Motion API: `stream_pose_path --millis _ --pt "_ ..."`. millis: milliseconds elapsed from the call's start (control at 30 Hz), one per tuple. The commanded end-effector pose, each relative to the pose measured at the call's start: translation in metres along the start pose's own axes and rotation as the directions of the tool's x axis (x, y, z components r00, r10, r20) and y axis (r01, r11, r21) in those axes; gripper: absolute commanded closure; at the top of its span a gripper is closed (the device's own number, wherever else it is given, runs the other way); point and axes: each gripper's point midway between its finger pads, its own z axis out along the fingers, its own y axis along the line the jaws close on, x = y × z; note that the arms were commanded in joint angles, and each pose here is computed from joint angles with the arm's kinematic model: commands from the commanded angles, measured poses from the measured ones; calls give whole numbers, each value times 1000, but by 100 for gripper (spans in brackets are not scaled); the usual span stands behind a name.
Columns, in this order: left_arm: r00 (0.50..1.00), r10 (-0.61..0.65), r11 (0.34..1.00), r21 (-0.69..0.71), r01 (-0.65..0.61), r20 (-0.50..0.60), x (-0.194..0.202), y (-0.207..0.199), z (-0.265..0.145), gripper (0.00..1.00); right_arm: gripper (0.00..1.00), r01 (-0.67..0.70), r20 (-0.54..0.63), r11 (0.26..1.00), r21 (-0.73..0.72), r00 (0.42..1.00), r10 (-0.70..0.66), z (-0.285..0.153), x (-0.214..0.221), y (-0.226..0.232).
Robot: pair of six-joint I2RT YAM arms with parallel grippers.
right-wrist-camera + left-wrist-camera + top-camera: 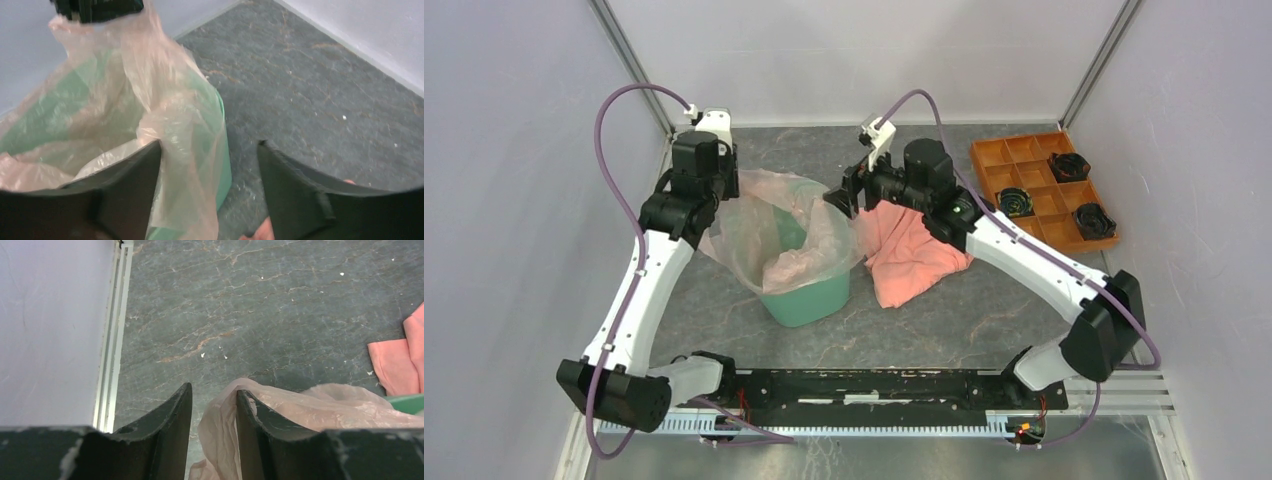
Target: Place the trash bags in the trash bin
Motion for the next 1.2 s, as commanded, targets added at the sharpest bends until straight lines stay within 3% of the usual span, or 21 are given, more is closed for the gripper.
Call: stream_pose_path --millis 0,33,100,267,433,600,767,833,1100,1167 --pt "995 -100 995 21 100 5 -4 3 17 58 34 -25 29 998 64 999 23 -28 2 -2" --pt "994 -111 993 31 111 -4 -3 3 20 60 47 -54 33 995 83 998 51 -34 6 -3" --pt "991 -132 990 37 133 -24 1 3 26 61 59 -93 41 992 84 995 89 -42 17 0" --pt "986 -150 985 74 155 -68 12 -5 41 62 69 -111 66 987 118 992 103 -59 38 -3" --pt "977 -168 985 16 171 -131 34 1 49 63 82 -105 26 983 149 994 102 -58 61 -10" --pt "972 -178 983 11 182 -155 53 1 40 57 81 -109 -9 984 139 994 111 -55 78 -9" --pt "975 -158 986 22 164 -157 50 3 30 43 71 -91 -23 986 138 995 95 -52 74 -10" --pt "975 -163 986 5 166 -153 43 7 25 30 71 -88 -20 987 133 996 91 -52 67 -9" --pt "974 -227 972 -56 227 8 -3 35 -27 4 56 -52 21 980 194 999 49 -73 40 -14" --pt "970 -240 967 -77 242 30 -3 41 -41 3 55 -44 27 979 198 999 40 -77 34 -13"
